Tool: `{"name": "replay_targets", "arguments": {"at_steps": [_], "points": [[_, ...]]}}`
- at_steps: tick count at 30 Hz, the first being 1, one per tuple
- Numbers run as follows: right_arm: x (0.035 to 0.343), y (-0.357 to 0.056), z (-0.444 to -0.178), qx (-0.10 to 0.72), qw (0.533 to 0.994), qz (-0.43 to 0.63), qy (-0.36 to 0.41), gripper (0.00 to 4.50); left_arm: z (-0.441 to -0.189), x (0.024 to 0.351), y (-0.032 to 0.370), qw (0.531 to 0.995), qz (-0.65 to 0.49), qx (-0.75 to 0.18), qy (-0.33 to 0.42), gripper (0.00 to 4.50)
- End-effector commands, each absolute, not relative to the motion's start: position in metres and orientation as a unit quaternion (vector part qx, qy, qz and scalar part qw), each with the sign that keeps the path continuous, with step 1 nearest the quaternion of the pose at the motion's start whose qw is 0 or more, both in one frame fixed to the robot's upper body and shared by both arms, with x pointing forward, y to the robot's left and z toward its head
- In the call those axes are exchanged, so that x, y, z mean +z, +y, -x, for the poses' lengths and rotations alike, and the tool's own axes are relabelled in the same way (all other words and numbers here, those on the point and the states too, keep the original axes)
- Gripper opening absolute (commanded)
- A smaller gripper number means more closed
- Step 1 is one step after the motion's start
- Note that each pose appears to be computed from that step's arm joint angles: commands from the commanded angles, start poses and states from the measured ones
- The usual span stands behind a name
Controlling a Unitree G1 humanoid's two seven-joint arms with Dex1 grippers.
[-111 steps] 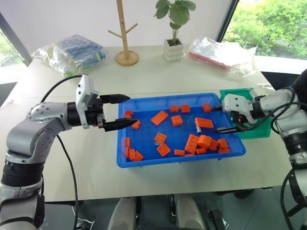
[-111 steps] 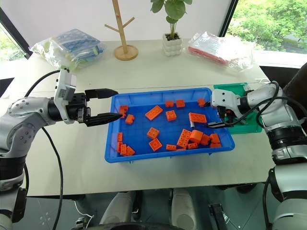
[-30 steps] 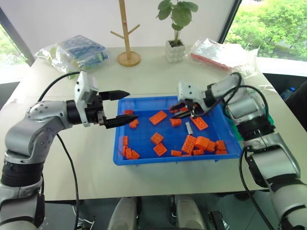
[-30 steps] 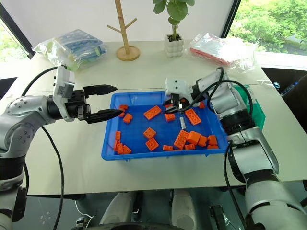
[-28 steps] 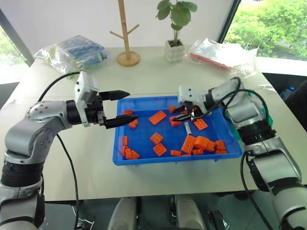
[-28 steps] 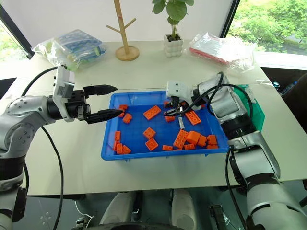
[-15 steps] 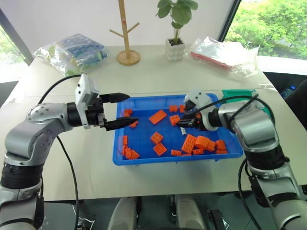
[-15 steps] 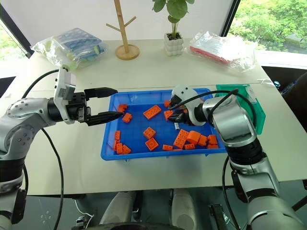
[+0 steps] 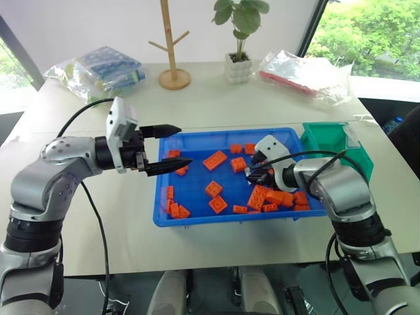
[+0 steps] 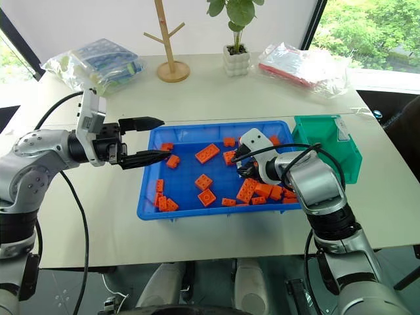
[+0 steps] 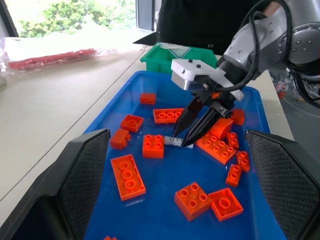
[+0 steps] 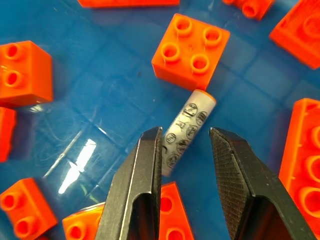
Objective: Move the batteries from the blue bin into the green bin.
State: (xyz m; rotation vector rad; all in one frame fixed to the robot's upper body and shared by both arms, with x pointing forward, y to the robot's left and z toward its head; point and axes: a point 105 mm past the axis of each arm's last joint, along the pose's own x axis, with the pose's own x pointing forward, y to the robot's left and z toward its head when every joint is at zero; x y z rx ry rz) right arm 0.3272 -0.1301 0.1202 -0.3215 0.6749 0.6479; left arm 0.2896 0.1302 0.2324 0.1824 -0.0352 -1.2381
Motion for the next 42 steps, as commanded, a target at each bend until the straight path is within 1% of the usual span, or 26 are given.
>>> {"name": "replay_targets", "arguments": {"at_steps": [1,2,3,4,7,9,13,14,15,17,19,22,24,27,29,31,32,33,35,39,42], "points": [[0.126,-0.123,-0.331,0.319,0.886,0.147,0.304,0.96,-0.287,0.240,0.131,0.810,-0.097,-0.578,-0.032,4.50],[0.126,-0.122,-0.331,0.320,0.885,0.150,0.303,0.71,-0.287,0.240,0.131,0.810,-0.097,-0.577,-0.032,4.50],[0.125,-0.122,-0.332,0.320,0.885,0.153,0.302,0.23,-0.287,0.240,0.131,0.810,-0.096,-0.577,-0.033,4.50],[0.125,-0.121,-0.332,0.322,0.885,0.154,0.300,0.03,-0.287,0.240,0.131,0.811,-0.096,-0.576,-0.033,4.50],[0.128,-0.121,-0.332,0.323,0.885,0.157,0.295,0.04,-0.287,0.240,0.132,0.811,-0.096,-0.575,-0.034,4.50],[0.142,-0.123,-0.330,0.332,0.886,0.163,0.282,0.04,-0.286,0.240,0.132,0.812,-0.096,-0.575,-0.035,4.50],[0.200,-0.138,-0.340,0.319,0.909,0.149,0.224,0.04,-0.286,0.239,0.131,0.811,-0.096,-0.577,-0.035,4.50],[0.220,-0.157,-0.346,0.290,0.923,0.148,0.207,0.04,-0.286,0.238,0.131,0.809,-0.096,-0.578,-0.034,4.50],[0.234,-0.171,-0.349,0.269,0.932,0.148,0.194,0.04,-0.286,0.238,0.131,0.809,-0.096,-0.580,-0.033,4.50],[0.252,-0.203,-0.352,0.222,0.945,0.155,0.183,0.04,-0.286,0.236,0.132,0.807,-0.097,-0.582,-0.031,4.50],[0.258,-0.235,-0.351,0.177,0.953,0.160,0.187,0.04,-0.286,0.236,0.132,0.806,-0.096,-0.583,-0.031,4.50],[0.252,-0.270,-0.344,0.128,0.957,0.162,0.204,0.04,-0.286,0.234,0.131,0.802,-0.096,-0.589,-0.028,4.50],[0.247,-0.281,-0.340,0.115,0.958,0.154,0.213,0.04,-0.287,0.233,0.131,0.800,-0.096,-0.592,-0.028,4.50],[0.225,-0.289,-0.334,0.104,0.956,0.145,0.232,0.04,-0.288,0.234,0.128,0.796,-0.096,-0.597,-0.028,4.50],[0.214,-0.293,-0.332,0.096,0.955,0.146,0.241,1.05,-0.289,0.234,0.127,0.794,-0.096,-0.600,-0.029,4.50],[0.204,-0.302,-0.331,0.075,0.955,0.146,0.247,1.87,-0.289,0.235,0.127,0.792,-0.096,-0.602,-0.030,4.50],[0.202,-0.305,-0.330,0.068,0.955,0.148,0.247,2.39,-0.289,0.235,0.127,0.792,-0.096,-0.603,-0.030,4.50],[0.203,-0.309,-0.329,0.064,0.956,0.154,0.242,2.97,-0.289,0.235,0.127,0.791,-0.096,-0.603,-0.029,4.50],[0.210,-0.312,-0.327,0.070,0.957,0.164,0.228,3.88,-0.289,0.234,0.127,0.790,-0.095,-0.605,-0.027,4.50],[0.235,-0.306,-0.315,0.145,0.953,0.204,0.171,3.88,-0.290,0.232,0.129,0.788,-0.099,-0.607,-0.024,4.50],[0.250,-0.306,-0.302,0.198,0.939,0.256,0.117,3.88,-0.291,0.233,0.131,0.788,-0.102,-0.607,-0.024,4.50]]}}
